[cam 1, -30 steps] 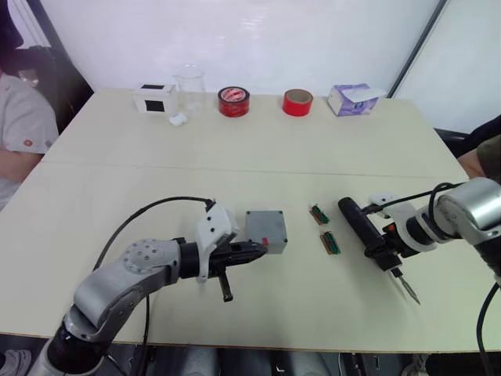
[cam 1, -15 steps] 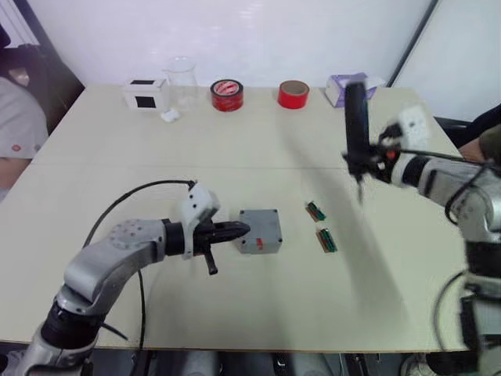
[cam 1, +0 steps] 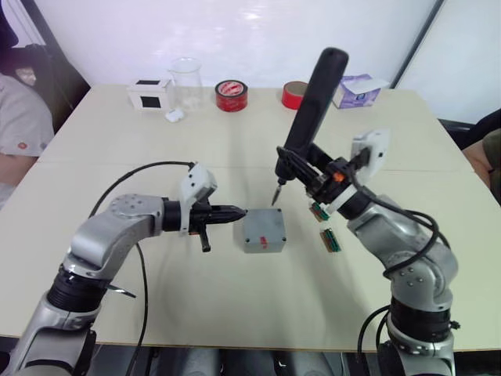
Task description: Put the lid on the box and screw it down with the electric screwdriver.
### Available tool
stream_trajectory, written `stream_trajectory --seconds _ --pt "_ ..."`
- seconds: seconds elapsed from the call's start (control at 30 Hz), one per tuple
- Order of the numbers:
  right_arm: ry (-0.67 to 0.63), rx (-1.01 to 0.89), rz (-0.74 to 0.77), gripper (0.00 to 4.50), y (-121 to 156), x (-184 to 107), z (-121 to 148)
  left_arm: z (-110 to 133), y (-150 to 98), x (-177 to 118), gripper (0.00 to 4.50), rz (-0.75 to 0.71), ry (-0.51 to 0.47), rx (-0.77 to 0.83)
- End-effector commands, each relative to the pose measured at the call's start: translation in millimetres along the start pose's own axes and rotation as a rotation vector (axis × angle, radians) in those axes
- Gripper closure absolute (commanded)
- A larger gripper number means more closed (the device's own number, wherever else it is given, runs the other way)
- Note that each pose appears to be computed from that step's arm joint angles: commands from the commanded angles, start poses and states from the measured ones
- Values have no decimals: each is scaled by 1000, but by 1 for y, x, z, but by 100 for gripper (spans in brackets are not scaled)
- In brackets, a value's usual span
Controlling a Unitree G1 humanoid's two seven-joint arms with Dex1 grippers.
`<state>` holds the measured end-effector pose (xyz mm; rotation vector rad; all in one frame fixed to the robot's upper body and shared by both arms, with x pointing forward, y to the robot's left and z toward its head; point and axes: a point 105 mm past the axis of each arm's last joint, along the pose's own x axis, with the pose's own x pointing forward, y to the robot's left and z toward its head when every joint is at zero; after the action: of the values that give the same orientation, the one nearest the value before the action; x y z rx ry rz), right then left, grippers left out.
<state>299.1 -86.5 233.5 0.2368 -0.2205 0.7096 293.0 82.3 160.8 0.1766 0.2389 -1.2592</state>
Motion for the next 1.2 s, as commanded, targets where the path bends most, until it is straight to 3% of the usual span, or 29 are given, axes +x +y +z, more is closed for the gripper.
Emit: stream_trajectory --seconds 0.03,0.3,1.2 --pt "-82 -79 27 263 12 -1 15 -1 -9 9 450 -47 32 113" --pt "-41 -132 19 263 7 0 2 -25 -3 19 450 -24 104 139" --pt "1 -209 -78 263 -20 -2 -23 -29 -3 21 450 -37 99 128"
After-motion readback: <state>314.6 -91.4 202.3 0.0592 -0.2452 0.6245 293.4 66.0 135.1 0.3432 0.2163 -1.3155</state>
